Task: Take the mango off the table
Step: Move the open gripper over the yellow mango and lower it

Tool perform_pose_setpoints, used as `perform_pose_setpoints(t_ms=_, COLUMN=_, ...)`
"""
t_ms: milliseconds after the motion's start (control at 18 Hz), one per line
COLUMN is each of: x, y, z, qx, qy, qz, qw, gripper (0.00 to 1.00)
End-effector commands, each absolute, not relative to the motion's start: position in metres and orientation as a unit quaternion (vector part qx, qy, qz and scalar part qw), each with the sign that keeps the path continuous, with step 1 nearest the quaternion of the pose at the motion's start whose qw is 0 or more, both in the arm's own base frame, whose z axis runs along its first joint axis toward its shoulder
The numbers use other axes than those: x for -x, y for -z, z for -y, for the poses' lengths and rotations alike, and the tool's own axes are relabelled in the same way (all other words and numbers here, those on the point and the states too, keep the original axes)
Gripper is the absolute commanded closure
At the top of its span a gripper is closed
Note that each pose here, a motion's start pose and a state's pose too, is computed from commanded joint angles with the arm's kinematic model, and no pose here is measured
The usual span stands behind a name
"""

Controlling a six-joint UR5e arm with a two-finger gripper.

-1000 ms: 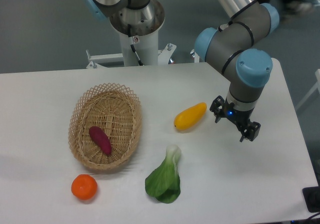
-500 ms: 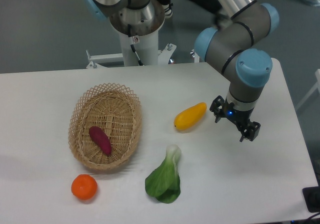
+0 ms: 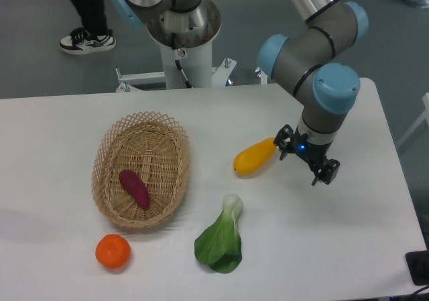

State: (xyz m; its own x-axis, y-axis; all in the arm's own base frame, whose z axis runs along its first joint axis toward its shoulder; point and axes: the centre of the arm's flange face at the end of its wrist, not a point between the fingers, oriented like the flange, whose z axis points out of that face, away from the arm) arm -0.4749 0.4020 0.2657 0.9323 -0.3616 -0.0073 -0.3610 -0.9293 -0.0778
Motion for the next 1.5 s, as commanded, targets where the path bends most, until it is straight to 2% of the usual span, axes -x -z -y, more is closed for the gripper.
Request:
perform_pose_setpoints(t_ms=389, x=0.442, y=-0.236, z=-0.391, qx=0.982, qy=0.042, qz=-0.183, qw=0.030, gripper=0.00)
perform_pose_setpoints(t_ms=778, x=0.408, y=-0.225, z=-0.376, qx=0.981, qy=0.063, qz=-0.184, qw=0.020, gripper=0.00)
perform_pose_setpoints(t_ms=1222, x=0.387, y=-0.212, z=-0.396, qx=0.985, qy=0.069, qz=-0.160, qw=0.007, gripper=0.00)
perform_pose_setpoints(t_ms=1333, x=0.385, y=-0.209, z=-0.404, qx=0.987, qy=0.050, qz=-0.152, qw=0.007, gripper=0.00)
perform_pose_setpoints(t_ms=1500, x=0.384, y=-0.202, z=-0.406, qx=0.990, qy=0.046, qz=-0.137, qw=0.005, gripper=0.00)
